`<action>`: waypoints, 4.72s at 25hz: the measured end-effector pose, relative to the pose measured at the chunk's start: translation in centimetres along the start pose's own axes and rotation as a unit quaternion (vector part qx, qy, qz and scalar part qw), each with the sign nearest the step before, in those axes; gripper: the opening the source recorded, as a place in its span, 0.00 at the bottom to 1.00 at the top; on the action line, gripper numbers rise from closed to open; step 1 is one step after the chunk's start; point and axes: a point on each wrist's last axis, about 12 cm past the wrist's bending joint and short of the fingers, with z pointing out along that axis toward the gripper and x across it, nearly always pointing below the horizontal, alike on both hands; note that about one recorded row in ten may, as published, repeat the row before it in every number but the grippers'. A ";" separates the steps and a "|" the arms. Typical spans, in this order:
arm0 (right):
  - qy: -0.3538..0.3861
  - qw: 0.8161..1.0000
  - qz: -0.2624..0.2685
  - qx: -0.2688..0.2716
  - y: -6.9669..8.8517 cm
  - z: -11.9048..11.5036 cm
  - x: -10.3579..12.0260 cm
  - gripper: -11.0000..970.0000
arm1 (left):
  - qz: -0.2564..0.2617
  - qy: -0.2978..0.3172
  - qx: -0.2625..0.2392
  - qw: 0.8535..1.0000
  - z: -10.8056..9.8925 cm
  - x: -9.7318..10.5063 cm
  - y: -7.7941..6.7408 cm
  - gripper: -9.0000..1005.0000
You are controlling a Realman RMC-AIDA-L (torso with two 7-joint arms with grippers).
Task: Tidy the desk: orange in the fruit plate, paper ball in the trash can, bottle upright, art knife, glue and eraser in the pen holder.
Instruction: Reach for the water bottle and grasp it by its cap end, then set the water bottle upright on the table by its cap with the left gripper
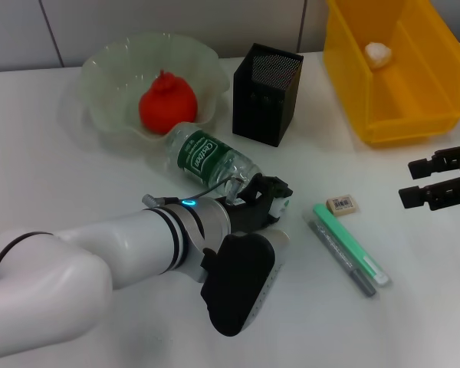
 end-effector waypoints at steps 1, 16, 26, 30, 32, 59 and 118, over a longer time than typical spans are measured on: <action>0.000 1.000 0.000 0.000 0.0 0.0 0.0 0.78 | 0.000 0.000 -0.001 1.000 0.0 0.0 0.0 0.44; -0.002 1.000 -0.001 0.004 -0.1 0.0 -0.1 0.78 | -0.059 0.009 -0.059 0.997 -3.9 -0.8 -1.2 0.43; -0.011 1.000 0.001 -0.001 0.2 0.0 0.1 0.78 | -0.126 0.034 -0.090 0.987 -8.4 -1.3 -2.8 0.43; -0.013 1.000 0.001 0.002 0.1 -0.2 0.0 0.78 | -0.143 0.040 -0.099 0.984 -9.9 -1.4 -3.1 0.43; -0.012 1.000 0.000 0.004 0.0 -0.4 -0.1 0.78 | -0.154 0.045 -0.107 0.981 -10.7 -1.3 -3.1 0.43; -0.018 0.999 0.007 0.026 -0.7 -0.8 -0.9 0.78 | -0.264 0.058 -0.134 0.953 -18.3 3.4 -0.6 0.43; 0.038 0.995 -0.087 -0.037 1.0 0.6 0.9 0.77 | -0.667 -0.069 -0.053 0.740 -20.4 12.2 3.4 0.44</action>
